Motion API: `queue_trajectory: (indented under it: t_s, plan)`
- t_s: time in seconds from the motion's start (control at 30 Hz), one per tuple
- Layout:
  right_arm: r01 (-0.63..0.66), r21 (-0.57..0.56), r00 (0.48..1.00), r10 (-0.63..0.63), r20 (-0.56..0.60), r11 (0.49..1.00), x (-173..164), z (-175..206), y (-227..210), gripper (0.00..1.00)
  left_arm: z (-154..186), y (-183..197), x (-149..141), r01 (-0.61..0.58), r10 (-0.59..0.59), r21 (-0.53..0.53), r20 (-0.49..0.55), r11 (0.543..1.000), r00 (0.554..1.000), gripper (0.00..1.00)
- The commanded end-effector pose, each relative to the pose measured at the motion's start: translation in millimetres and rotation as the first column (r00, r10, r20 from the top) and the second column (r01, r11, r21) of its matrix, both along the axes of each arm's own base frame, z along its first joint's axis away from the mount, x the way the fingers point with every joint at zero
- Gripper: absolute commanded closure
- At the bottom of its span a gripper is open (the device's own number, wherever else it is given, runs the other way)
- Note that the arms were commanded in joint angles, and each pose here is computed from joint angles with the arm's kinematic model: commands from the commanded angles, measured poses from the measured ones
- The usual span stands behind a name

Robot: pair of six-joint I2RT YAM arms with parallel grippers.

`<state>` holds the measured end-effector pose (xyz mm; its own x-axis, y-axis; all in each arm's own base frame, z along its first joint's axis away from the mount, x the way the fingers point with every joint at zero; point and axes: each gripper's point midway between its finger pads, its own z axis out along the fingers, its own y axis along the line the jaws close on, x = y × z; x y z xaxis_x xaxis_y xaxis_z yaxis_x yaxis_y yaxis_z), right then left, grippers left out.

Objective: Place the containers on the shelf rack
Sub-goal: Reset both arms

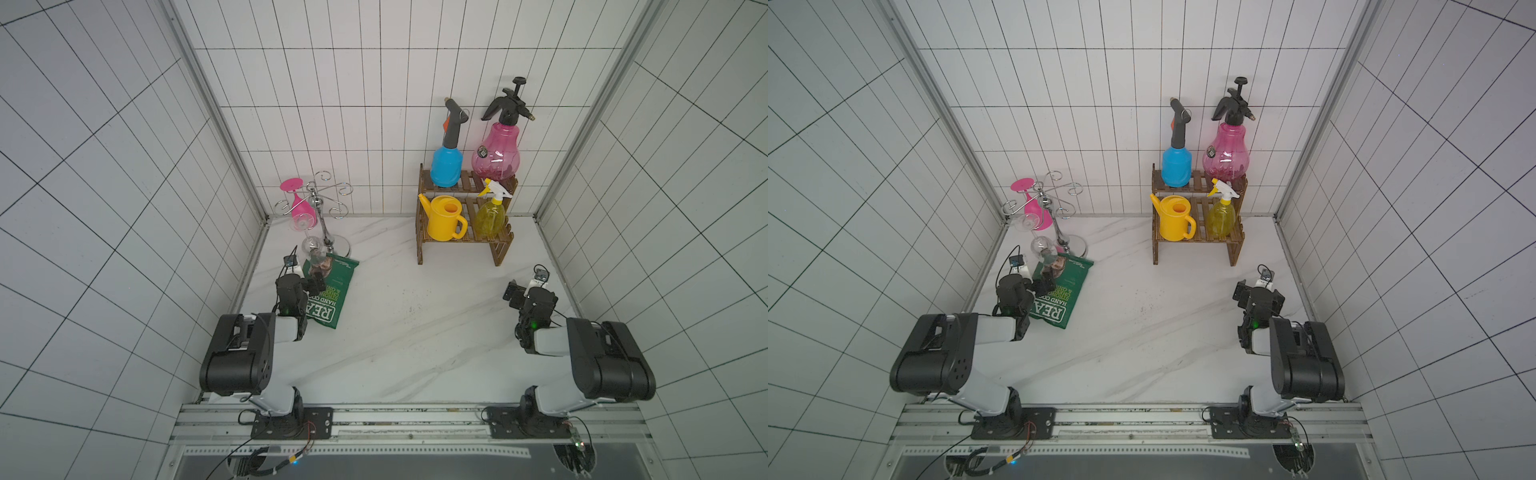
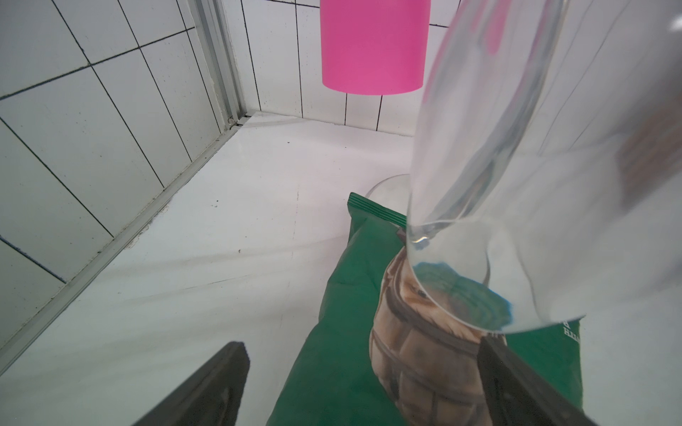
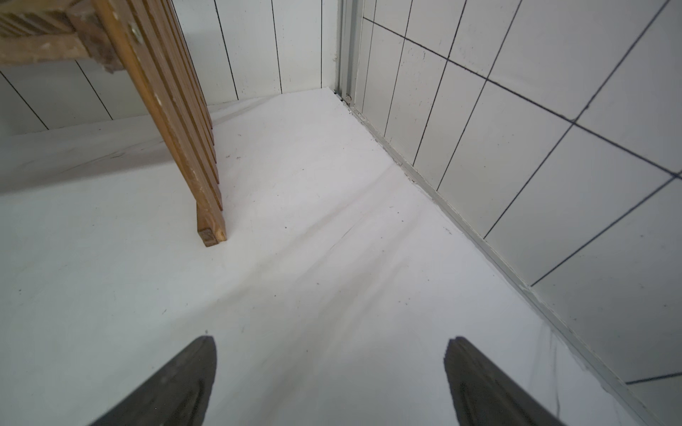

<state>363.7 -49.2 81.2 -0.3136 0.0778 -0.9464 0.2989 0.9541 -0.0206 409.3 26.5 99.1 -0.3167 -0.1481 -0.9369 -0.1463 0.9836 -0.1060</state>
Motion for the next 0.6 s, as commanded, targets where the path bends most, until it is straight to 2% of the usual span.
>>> queue_trajectory:
  t_s: [0.0, 0.33, 0.57]
  plan:
    - [-0.003, -0.001, 0.990, 0.003, 0.139, 1.000, 0.0, 28.1, 2.1, 0.01, 13.3, 1.8, 4.6, -0.005, 0.004, 0.015, 0.033, 1.000, 0.999, 0.02]
    - [-0.068, -0.019, 0.973, 0.071, 0.219, 0.997, -13.7, 32.5, 12.2, 0.01, 13.9, 2.0, 4.7, -0.005, 0.005, 0.015, 0.035, 1.000, 0.999, 0.02]
    - [-0.077, -0.021, 0.972, 0.080, 0.222, 0.997, -14.9, 33.0, 13.7, 0.01, 13.6, 1.9, 4.6, -0.005, 0.004, 0.015, 0.034, 1.000, 0.999, 0.02]
